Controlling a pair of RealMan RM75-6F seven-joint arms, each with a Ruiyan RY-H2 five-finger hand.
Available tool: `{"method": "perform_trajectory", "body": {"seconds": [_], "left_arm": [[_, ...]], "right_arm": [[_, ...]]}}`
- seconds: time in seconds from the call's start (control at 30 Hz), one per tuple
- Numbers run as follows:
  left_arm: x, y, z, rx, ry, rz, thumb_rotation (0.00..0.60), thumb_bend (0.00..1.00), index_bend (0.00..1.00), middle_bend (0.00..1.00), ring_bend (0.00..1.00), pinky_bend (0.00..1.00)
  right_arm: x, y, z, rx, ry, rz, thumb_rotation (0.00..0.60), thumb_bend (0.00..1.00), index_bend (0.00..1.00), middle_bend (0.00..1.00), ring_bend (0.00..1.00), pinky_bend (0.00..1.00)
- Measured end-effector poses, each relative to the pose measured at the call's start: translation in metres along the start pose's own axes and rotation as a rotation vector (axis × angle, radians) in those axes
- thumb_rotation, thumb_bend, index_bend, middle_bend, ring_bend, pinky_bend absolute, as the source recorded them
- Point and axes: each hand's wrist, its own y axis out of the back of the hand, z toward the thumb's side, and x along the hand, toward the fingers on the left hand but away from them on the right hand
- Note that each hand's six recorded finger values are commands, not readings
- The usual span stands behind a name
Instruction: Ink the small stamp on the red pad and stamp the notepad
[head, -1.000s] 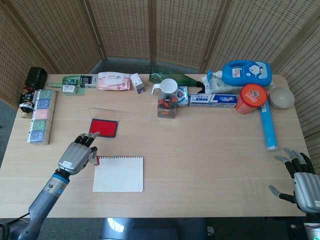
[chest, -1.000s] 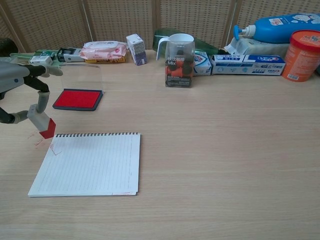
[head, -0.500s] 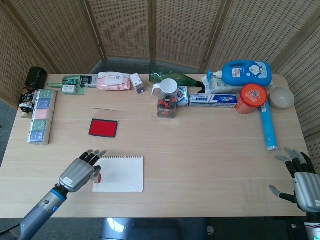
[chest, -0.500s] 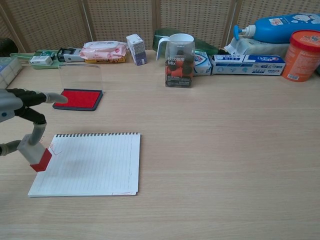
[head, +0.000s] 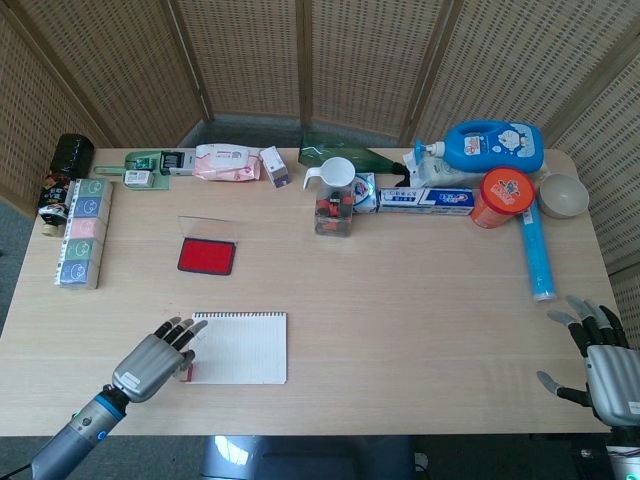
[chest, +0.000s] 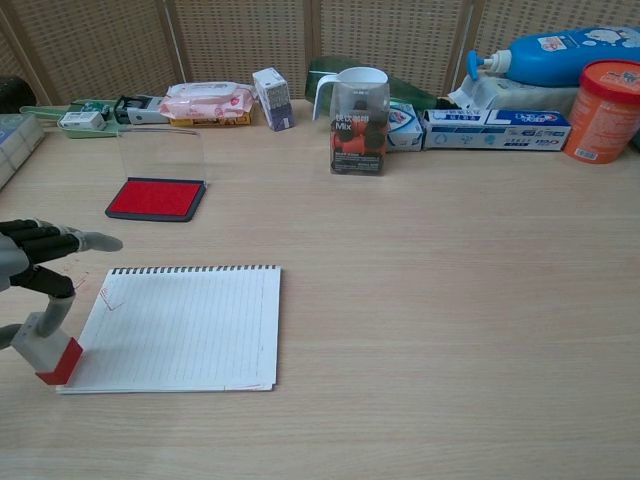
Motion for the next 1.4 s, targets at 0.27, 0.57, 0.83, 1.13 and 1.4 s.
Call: {"method": "perform_trajectory", "body": {"seconds": [0.27, 0.57, 0.83, 1.13, 1.4], "left_arm": [[0.005, -0.004, 0.009, 0.039, -0.019, -0.003, 0.600, 0.41, 0.60, 0.00, 0.09, 0.11], [0.008, -0.007, 0.014, 0.084, -0.024, -0.014, 0.600, 0.42, 0.61, 0.00, 0.09, 0.11], [0.011, -0.014, 0.014, 0.091, -0.015, -0.029, 0.600, 0.42, 0.68, 0.00, 0.09, 0.11], [0.010, -0.020, 0.008, 0.083, 0.006, -0.039, 0.600, 0.42, 0.69, 0.00, 0.09, 0.11], [0.012, -0.025, 0.010, 0.072, 0.003, -0.045, 0.600, 0.42, 0.70, 0.00, 0.09, 0.11]], "right_arm": [[0.000, 0.001, -0.001, -0.003, -0.001, -0.004, 0.600, 0.07, 0.21, 0.10, 0.04, 0.00], [0.000, 0.002, 0.000, -0.007, 0.001, -0.003, 0.600, 0.07, 0.21, 0.10, 0.04, 0.00], [0.000, 0.001, 0.000, -0.006, 0.001, -0.002, 0.600, 0.07, 0.21, 0.10, 0.04, 0.00], [0.000, 0.001, 0.000, -0.005, 0.004, 0.000, 0.600, 0.07, 0.21, 0.10, 0.04, 0.00], [0.000, 0.001, 0.000, -0.005, 0.003, -0.003, 0.600, 0.07, 0.21, 0.10, 0.04, 0.00]]}}
